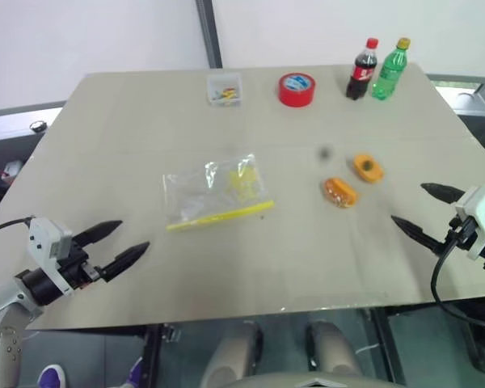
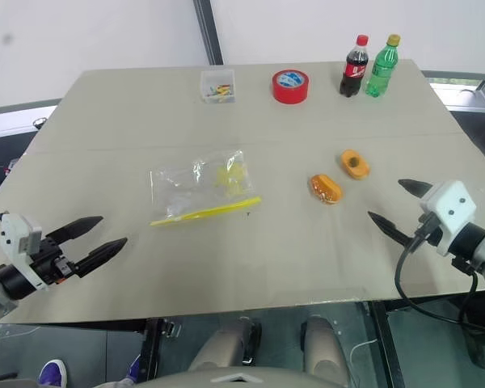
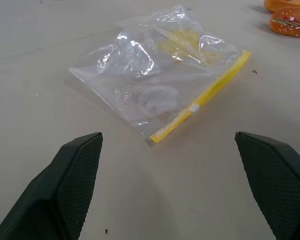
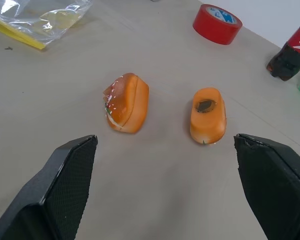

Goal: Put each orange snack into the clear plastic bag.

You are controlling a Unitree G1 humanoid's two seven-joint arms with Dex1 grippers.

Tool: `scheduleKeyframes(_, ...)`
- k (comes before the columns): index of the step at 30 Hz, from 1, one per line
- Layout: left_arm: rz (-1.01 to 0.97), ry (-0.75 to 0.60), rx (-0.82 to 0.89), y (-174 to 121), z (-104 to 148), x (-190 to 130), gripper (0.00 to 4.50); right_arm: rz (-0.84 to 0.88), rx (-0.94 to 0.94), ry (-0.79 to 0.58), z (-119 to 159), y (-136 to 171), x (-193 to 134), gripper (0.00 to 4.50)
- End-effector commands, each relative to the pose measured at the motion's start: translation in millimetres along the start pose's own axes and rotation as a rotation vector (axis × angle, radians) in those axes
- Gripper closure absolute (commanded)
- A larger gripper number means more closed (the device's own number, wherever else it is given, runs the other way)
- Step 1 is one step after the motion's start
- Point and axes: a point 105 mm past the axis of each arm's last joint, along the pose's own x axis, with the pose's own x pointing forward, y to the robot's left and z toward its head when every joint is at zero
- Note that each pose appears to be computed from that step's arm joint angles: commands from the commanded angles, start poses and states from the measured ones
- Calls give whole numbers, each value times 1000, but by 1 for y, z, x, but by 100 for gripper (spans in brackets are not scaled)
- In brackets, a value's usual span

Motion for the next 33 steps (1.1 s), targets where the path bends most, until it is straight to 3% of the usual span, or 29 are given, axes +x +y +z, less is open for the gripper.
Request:
scheduleKeyframes(1,19,-19,31,5,11,-2,0,-3,-38,-31,16,-6,1,3)
scheduleKeyframes(10,73,-42,-110,7,22,16,0,91,-29,-98,37,13,23,3)
scheduleKeyframes(16,137,186,-345,20,6,30,0,193,-16,-157,54,40,40,3)
scheduleKeyframes(22,134,261,-559,35,-4,60,0,228,-12,-183,64,59,49,3)
scheduleKeyframes(28,8,330,-697,37,-21,88,0,197,-15,-175,66,62,43,3)
scheduleKeyframes(33,-221,340,-872,18,-19,118,0,166,-11,-151,64,66,34,3)
